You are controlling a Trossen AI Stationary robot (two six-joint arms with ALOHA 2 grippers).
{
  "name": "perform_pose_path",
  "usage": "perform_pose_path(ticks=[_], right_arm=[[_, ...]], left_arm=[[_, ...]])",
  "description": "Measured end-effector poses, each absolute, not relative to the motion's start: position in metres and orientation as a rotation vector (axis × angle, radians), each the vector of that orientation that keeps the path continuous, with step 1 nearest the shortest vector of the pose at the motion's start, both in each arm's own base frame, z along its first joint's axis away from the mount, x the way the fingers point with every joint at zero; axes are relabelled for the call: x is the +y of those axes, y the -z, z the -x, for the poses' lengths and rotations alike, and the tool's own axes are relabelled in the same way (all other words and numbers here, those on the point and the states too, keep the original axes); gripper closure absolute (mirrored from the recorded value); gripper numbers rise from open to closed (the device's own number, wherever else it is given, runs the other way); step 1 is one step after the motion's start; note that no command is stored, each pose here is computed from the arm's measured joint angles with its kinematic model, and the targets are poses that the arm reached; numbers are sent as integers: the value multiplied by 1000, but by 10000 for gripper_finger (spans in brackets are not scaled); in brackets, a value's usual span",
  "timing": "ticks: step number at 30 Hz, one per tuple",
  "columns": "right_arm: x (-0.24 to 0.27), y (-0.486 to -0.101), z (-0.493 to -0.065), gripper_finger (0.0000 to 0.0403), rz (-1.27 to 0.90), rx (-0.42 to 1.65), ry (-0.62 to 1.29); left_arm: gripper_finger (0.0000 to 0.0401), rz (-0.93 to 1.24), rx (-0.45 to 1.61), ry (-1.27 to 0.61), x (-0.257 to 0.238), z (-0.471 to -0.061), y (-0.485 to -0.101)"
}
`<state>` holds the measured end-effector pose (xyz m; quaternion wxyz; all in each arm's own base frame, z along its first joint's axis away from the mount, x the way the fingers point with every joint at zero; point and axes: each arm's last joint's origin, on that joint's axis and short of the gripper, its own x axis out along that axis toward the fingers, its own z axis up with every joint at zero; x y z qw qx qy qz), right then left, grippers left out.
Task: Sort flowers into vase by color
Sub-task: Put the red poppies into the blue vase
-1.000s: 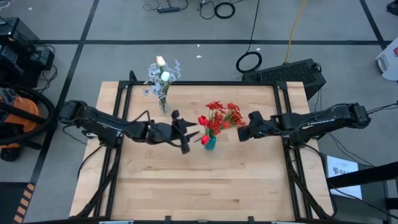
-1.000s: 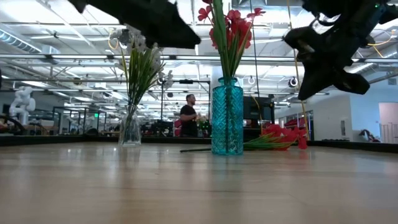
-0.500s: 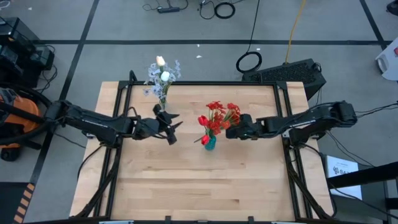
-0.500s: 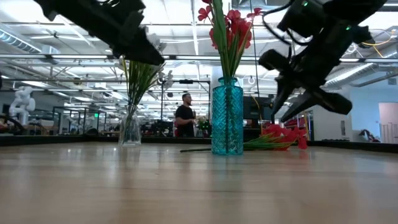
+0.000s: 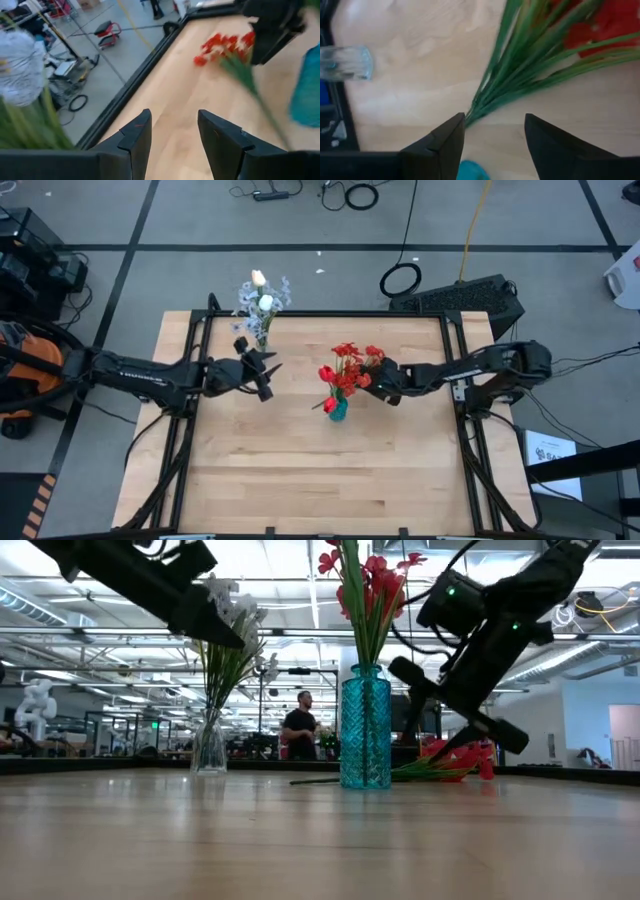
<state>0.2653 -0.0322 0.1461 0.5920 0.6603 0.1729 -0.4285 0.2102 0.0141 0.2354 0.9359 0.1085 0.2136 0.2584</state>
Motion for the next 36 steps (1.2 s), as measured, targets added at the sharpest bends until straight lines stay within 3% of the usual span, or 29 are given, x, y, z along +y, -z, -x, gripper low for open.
perform_pose_path(ticks=[14,25,36], right_arm=[[-65,-134,-292,204,-1630,382,1102],[-111,-128,-311,204,-1451,828,1175],[-146,-132,-301,204,-1375,882,1182]], left_arm=[[233,-131,567,-419,67,-198,-223],[233,-91,561,-359,76,-195,-223],[233,-64,613,-356,75,-192,-218]])
